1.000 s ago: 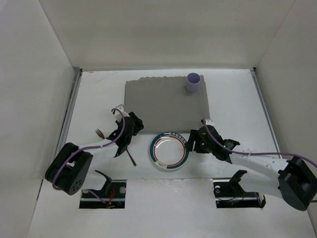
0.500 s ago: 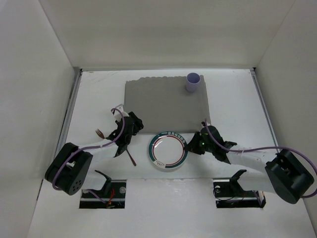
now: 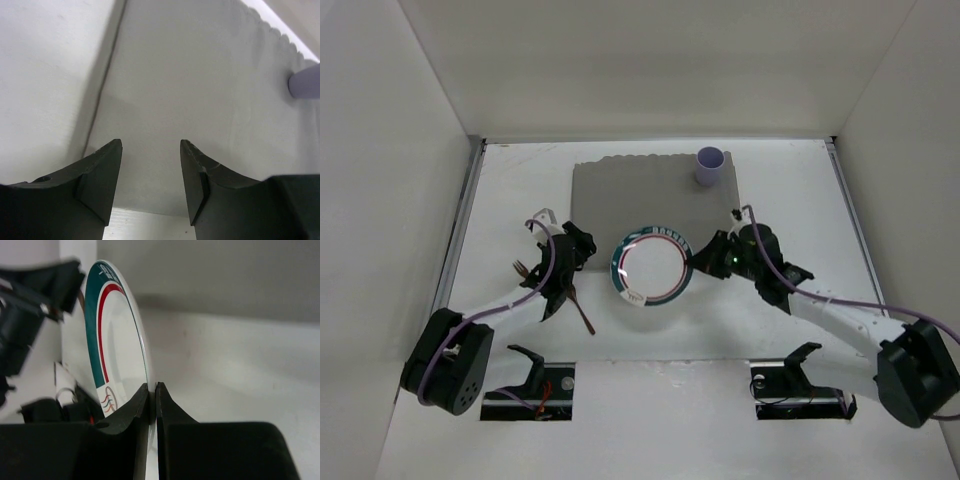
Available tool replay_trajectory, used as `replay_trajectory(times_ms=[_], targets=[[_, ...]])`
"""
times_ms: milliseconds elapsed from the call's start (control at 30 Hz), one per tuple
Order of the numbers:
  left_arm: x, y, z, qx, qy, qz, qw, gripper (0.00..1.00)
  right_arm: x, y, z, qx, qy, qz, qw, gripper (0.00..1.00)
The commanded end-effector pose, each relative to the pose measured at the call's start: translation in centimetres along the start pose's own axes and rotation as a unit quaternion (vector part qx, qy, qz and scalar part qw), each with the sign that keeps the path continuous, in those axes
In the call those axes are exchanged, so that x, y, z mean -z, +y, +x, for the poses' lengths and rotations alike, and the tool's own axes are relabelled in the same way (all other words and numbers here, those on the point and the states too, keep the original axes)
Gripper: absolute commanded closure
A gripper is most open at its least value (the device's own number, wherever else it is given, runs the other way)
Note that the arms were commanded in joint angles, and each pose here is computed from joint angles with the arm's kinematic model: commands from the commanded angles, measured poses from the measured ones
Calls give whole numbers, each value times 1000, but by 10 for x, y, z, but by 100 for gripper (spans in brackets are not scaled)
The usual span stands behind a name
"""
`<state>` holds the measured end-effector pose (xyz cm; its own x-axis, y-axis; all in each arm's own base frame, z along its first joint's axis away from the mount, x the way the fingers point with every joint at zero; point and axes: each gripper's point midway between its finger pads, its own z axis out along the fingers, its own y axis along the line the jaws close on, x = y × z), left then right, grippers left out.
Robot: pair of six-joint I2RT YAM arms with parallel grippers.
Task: Set the dinner table for one person
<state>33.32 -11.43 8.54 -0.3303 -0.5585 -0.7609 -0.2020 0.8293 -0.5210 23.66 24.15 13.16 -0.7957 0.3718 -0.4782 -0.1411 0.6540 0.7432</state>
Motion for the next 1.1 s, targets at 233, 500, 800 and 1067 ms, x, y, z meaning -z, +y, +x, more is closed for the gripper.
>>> replay_trajectory(times_ms=[233,500,800,1067], targets=[[6,4,-19,23,-39,3,999,53,-93,32,-161,-65,-141,-49,987,89],[4,-2,-3,43,-19,-1,999,53,-142,-27,-184,-121,-171,40,977,87],[18,-11,17,98,12,-46,994,54,-146,-63,-152,-115,-133,97,980,53],[36,8,26,110,15,-91,990,52,-78,-61,-136,-53,-166,105,979,33]])
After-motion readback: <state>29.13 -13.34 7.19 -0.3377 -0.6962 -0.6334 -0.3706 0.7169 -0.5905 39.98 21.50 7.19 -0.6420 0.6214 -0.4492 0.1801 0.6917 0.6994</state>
